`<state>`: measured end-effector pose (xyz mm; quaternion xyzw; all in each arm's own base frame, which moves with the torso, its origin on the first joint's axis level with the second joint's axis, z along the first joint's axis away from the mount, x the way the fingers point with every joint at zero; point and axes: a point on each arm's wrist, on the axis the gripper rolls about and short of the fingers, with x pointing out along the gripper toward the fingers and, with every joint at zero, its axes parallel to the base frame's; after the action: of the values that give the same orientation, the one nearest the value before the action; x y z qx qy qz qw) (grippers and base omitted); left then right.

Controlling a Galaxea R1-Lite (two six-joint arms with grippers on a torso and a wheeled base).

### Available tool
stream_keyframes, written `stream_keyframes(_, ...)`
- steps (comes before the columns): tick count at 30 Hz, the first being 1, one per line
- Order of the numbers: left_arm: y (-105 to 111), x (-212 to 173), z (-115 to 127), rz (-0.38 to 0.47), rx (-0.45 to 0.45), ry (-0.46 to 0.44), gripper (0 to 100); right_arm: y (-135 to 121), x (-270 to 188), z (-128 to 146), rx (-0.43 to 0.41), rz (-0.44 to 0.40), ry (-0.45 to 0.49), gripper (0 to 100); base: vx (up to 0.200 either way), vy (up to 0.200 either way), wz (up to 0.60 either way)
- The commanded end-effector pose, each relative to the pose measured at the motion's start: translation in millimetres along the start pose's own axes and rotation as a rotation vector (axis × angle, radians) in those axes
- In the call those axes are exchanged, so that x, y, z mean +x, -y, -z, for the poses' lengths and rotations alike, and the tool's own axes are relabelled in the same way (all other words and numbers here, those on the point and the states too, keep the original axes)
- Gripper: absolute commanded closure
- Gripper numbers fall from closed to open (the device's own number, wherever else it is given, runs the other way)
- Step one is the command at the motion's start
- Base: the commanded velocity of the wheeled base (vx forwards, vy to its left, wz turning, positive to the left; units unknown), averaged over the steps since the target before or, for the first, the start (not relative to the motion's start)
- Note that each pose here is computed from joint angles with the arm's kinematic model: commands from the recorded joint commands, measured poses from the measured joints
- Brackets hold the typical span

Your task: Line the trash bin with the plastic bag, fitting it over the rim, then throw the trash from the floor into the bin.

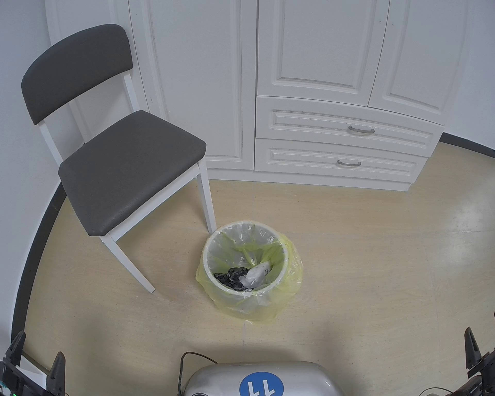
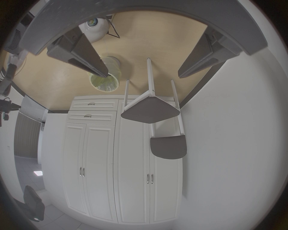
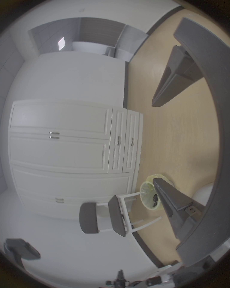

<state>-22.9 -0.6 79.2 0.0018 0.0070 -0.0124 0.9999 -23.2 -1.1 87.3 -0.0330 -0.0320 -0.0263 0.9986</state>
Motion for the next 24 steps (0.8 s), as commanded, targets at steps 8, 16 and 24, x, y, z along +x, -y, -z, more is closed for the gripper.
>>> stream_keyframes(8, 0.0, 0.0, 4.7, -0.002, 0.001, 0.002, 0, -0.4, -0.3, 7.2, 0.096, 0.006, -0.021, 0, 0.0, 0.0, 0.0)
stream_keyframes(16, 0.0, 0.0, 4.8, 0.0, 0.001, 0.0, 0, -1.9, -0.4, 11.8, 0.058, -0.051, -0.067, 0, 0.0, 0.0, 0.0)
stream_keyframes(24, 0.1, 0.0, 4.8, 0.006, 0.005, 0.0, 0, -1.8, 1.7, 11.3, 0.055, -0.068, -0.1, 0, 0.0, 0.0, 0.0)
